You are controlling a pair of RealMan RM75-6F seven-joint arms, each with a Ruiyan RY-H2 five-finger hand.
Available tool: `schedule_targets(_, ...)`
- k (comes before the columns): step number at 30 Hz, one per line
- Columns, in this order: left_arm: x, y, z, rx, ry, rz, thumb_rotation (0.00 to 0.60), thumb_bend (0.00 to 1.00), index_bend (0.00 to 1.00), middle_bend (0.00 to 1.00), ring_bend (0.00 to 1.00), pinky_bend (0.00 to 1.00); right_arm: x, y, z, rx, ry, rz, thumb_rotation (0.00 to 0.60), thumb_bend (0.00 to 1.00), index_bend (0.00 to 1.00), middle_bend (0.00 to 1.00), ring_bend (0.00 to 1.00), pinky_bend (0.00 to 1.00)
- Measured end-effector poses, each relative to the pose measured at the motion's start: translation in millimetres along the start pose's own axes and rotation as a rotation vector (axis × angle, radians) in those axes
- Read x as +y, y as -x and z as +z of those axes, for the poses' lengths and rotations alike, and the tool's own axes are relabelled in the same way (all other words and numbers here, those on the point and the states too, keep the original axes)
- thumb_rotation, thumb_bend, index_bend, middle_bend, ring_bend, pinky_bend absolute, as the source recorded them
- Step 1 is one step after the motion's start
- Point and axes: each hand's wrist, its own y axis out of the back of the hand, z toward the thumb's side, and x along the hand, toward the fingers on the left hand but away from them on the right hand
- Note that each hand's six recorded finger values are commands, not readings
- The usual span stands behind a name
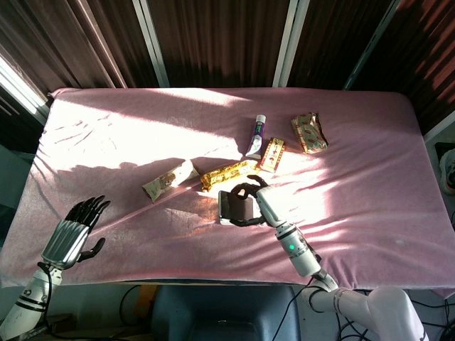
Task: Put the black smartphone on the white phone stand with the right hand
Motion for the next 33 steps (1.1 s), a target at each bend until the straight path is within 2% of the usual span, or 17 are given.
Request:
schedule_targets(17,0.3,0.9,0.3,-0.005,0.003,-0.002,0.600,0.36,0.00,0.01,0.02,0.12,-11.5,-10.7,-33.1,-0.109,0.130,-0.007,0.600,0.21,1.00,0.81,0.55,0.29)
schedule_targets(31,-0.1,1.3,0.6,-0.007,0.004,-0.004,0.600,0.36,0.00,0.01,0.02,0.12,-15.0,-13.9,-45.1,-0.135,0.128,-0.002,0.600,0.21,1.00,0.81,0.55,0.29)
schedule_targets(33,-0.4,1.2,1.0,-0.009,0.004,-0.005,0.600,0.36,0.00,0.01,0.02,0.12,-15.2,-14.7,-46.7,-0.136,0.119,0.000,0.600,0.21,0.94,0.81,0.54,0.29)
